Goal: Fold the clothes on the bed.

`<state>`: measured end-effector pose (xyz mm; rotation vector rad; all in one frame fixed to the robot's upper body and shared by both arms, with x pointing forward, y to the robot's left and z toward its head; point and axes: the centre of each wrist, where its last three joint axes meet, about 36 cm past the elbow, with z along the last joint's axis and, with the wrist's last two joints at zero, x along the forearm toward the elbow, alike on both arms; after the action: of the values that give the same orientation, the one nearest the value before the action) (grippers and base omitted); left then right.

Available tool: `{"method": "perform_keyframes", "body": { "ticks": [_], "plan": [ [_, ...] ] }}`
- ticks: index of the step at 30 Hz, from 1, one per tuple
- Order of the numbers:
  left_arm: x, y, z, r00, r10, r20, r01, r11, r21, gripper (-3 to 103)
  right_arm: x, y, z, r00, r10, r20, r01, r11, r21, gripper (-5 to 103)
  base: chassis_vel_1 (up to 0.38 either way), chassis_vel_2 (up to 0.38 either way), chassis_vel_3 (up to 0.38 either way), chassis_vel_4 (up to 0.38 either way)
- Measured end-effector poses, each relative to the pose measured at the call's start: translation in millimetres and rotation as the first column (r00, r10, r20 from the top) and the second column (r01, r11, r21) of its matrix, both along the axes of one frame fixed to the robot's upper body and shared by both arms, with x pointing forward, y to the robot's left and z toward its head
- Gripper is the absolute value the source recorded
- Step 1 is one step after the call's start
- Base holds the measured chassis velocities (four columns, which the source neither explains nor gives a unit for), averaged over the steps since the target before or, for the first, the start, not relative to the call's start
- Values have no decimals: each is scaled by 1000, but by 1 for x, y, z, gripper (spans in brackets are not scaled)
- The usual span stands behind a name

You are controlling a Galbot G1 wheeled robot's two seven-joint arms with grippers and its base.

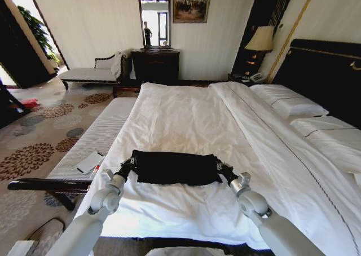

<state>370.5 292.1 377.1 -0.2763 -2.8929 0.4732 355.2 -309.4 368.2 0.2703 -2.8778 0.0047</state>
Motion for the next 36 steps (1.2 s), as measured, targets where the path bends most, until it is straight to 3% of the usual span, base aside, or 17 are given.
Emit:
{"method": "perform_keyframes", "body": {
  "ticks": [15, 17, 19, 20, 22, 23, 25, 29, 31, 35, 36],
  "plan": [
    [-33, -6, -22, 999, -8, -38, 10, 999, 52, 0, -22, 2, -14, 1000, -4, -17, 3, 1000, -17, 0, 0, 0, 0, 0],
    [-34, -6, -22, 999, -9, -38, 11, 998, 57, 4, -23, 2, -15, 1000, 0, -17, 0, 1000, -20, -2, 0, 0, 0, 0],
    [-35, -7, -21, 999, -14, -35, 17, 996, 83, 15, -26, 3, -17, 1000, 5, -14, -6, 1000, -28, 8, 0, 0, 0, 0],
    [-36, -7, -22, 999, -18, -31, 21, 995, 96, 15, -27, 3, -17, 1000, 6, -13, -6, 1000, -27, 14, 0, 0, 0, 0],
    [-36, -8, -22, 999, -24, -24, 26, 993, 114, 20, -28, 4, -17, 1000, 6, -11, -6, 1000, -24, 14, 0, 0, 0, 0],
    [-38, -8, -22, 999, -30, -18, 32, 992, 122, 25, -30, 4, -15, 1000, 2, -5, -2, 1000, -18, 25, 0, 0, 0, 0],
    [-39, -8, -20, 999, -31, -11, 32, 992, 122, 31, -31, 4, -12, 1000, -3, 2, 3, 1000, -13, 25, 0, 0, 0, 0],
    [-40, -3, -5, 999, -15, 32, 12, 995, 99, 53, -35, -3, 7, 998, -36, 46, 35, 999, 16, 46, 0, 0, 0, 0],
    [-40, -1, -1, 999, -8, 42, 4, 996, 92, 53, -35, -5, 13, 997, -44, 57, 43, 999, 26, 46, 0, 0, 0, 0],
    [-40, 8, 16, 996, 14, 85, -21, 997, 80, 75, -16, -13, 35, 994, -51, 99, 49, 999, 17, 68, 0, 0, 0, 0],
    [-40, 8, 16, 996, 14, 85, -21, 997, 80, 75, -16, -13, 35, 994, -51, 99, 49, 999, 17, 68, 0, 0, 0, 0]
  ]
}}
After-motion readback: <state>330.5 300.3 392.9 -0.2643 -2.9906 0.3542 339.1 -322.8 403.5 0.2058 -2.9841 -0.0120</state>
